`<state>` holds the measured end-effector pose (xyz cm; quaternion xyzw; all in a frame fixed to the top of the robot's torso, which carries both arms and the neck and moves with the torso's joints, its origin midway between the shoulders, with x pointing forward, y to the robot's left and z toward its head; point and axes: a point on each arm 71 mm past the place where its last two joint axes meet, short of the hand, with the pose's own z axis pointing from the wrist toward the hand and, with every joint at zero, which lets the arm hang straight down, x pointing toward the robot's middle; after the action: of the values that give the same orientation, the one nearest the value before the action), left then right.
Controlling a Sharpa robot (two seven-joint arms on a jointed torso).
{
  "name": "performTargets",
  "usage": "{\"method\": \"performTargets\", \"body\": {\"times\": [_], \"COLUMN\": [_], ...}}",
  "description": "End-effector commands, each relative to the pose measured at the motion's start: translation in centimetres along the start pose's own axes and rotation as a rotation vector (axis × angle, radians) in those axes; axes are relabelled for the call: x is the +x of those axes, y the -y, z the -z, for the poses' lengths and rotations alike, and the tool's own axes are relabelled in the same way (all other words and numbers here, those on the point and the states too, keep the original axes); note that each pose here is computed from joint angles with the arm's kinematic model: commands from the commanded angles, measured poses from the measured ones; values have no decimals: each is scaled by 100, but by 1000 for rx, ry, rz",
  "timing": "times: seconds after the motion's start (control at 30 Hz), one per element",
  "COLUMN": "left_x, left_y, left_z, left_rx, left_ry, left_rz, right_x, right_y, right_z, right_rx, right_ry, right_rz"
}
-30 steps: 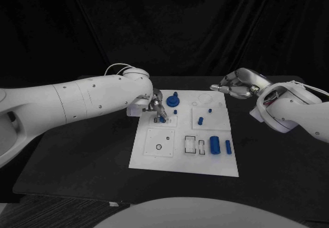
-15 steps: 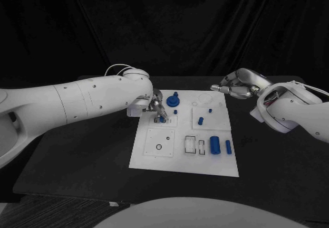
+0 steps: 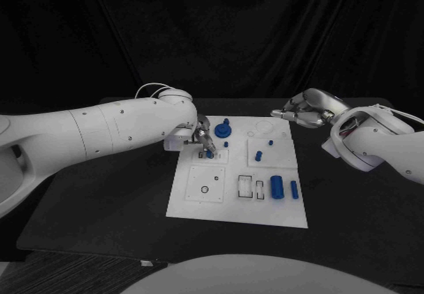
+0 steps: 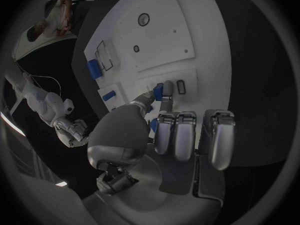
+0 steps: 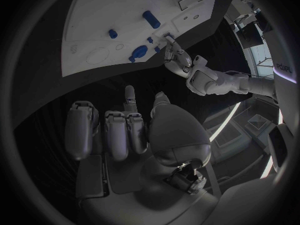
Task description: Assemble the parts on the task board
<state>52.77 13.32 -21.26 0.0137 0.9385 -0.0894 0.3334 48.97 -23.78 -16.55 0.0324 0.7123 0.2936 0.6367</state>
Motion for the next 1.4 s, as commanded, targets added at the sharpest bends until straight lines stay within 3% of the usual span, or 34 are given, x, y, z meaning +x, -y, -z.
{"method": "performTargets", "body": {"times": [0.03, 0.8, 1.4], "left_x": [24, 48, 89], "left_y": [31, 67, 37], "left_z": [-15, -42, -28], "left_rx": [22, 35, 45], "left_ry": [-2, -15, -13], "left_rz": [4, -3, 34], "right_x": [14, 26, 33], "right_y": [20, 32, 48], "right_z": [2, 5, 9], "right_rx": [22, 30, 34], "right_ry": [-8, -18, -21], "right_rz": [0, 1, 1]}}
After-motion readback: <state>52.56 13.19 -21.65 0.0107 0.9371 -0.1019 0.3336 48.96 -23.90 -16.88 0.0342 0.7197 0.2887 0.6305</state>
